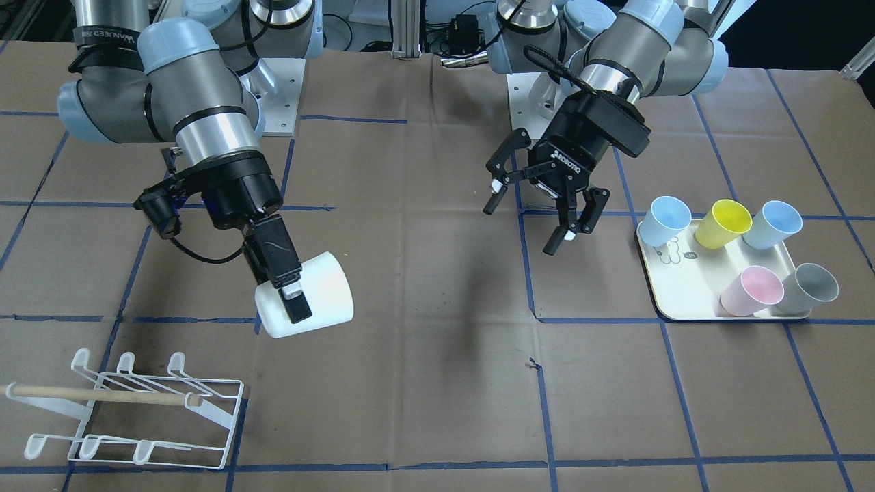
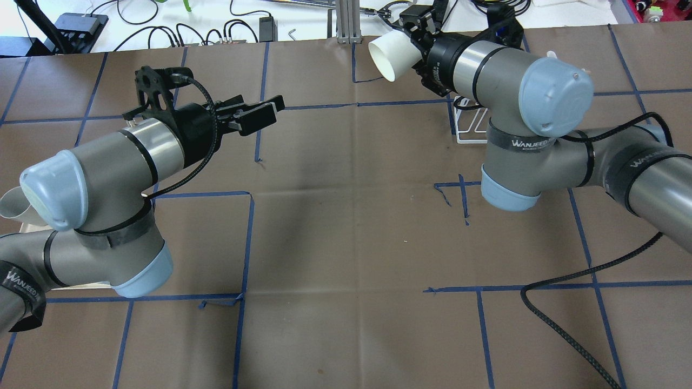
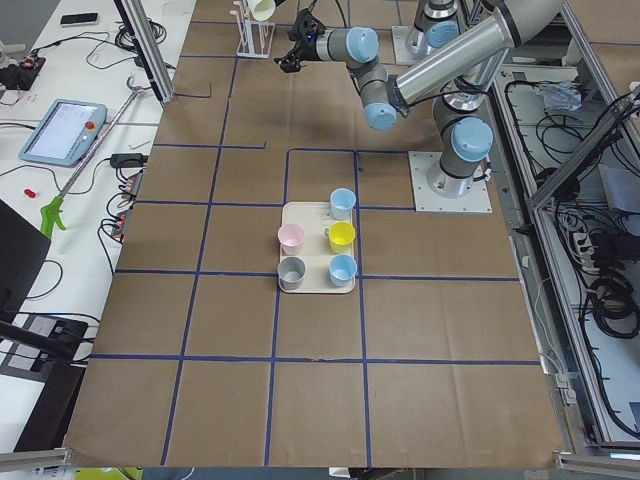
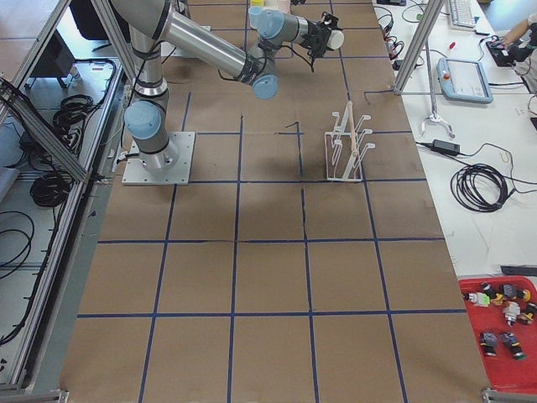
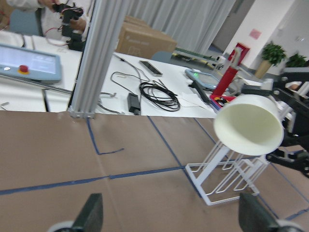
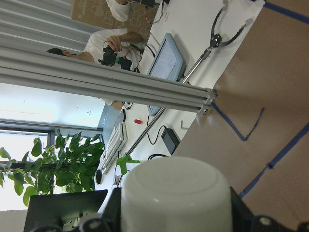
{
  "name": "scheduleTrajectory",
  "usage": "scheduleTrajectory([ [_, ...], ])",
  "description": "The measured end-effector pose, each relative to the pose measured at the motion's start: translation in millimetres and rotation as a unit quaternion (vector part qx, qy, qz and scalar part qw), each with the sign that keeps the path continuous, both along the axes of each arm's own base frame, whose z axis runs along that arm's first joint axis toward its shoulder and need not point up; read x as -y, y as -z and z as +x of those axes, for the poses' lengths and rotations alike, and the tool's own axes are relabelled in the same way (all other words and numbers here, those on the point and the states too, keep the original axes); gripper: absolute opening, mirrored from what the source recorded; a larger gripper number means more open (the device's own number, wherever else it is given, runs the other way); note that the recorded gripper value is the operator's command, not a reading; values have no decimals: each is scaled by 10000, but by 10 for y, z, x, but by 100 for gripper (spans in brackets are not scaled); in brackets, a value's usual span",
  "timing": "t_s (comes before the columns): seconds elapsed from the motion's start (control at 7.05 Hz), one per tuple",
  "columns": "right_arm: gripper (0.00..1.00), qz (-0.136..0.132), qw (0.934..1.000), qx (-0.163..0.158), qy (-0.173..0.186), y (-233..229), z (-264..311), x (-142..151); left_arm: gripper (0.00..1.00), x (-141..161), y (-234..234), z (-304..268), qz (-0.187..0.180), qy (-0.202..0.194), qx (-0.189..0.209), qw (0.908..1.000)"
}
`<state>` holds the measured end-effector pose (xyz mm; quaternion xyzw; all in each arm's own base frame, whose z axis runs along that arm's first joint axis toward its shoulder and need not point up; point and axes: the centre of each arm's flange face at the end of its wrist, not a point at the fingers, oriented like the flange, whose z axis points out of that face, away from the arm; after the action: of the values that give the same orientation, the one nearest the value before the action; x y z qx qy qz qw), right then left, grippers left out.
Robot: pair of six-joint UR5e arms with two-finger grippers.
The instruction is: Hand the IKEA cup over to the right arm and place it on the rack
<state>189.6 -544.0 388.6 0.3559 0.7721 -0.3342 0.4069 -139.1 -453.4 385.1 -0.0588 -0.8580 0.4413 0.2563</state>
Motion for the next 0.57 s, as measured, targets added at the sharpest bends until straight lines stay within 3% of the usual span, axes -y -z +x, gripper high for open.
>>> scheduleTrajectory([
  [0.28, 16, -405, 9940, -1018, 4, 60, -283, 387, 100, 391, -176, 128, 1002, -611, 499, 9918],
  [0.43, 16, -635, 9845, -1632, -11, 69, -446, 599, 100, 538, -319, 118, 1675, -829, 877, 9785],
  [0.57, 17, -854, 9699, -2281, -23, 101, -614, 771, 100, 607, -489, 67, 2380, -966, 1349, 9570],
])
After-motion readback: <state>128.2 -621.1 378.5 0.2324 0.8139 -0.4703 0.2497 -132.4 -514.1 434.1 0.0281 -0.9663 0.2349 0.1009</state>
